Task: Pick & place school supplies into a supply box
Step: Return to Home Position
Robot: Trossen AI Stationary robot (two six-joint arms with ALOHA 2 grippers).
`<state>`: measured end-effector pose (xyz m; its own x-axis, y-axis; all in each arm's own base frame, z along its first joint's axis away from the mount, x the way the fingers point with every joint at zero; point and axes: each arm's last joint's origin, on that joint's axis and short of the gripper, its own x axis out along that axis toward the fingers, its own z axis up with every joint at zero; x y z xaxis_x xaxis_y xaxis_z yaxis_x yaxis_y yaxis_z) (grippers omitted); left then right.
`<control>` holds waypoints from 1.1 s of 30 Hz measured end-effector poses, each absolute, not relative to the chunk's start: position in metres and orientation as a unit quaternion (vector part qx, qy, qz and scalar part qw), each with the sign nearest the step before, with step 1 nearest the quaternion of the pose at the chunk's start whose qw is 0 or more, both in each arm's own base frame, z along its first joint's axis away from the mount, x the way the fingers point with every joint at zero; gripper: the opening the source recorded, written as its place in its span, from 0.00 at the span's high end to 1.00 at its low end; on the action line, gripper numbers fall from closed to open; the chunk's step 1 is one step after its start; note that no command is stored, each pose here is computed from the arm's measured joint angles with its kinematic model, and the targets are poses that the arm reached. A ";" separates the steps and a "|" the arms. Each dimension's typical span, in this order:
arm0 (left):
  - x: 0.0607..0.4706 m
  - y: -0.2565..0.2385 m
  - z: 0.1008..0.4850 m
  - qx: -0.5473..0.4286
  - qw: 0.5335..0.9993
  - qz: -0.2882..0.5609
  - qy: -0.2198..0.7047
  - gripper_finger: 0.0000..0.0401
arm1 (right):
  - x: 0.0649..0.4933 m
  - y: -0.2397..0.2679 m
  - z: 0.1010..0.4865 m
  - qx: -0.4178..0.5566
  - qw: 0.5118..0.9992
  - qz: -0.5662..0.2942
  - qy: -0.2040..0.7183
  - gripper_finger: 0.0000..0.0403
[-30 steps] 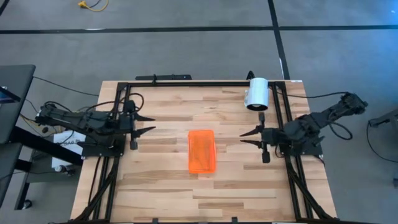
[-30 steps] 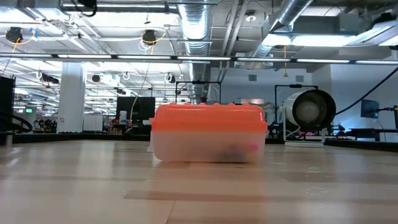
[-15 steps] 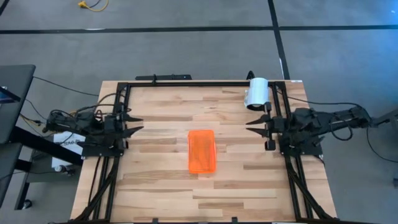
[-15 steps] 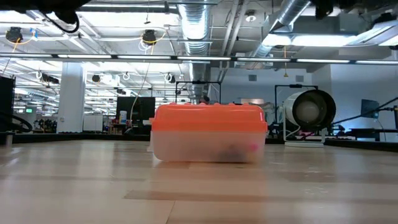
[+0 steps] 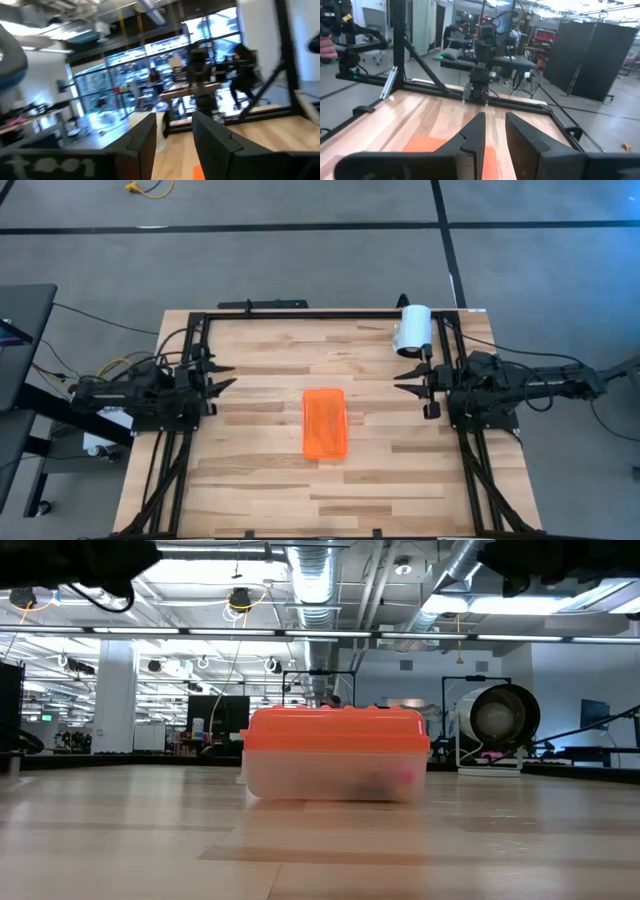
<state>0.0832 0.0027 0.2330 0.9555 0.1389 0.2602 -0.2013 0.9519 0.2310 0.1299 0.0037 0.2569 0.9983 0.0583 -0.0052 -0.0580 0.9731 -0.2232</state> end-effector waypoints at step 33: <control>0.087 0.020 0.202 0.096 0.990 0.103 -0.018 0.71 | 0.097 -0.009 0.173 -0.073 0.997 -0.003 -0.037 0.83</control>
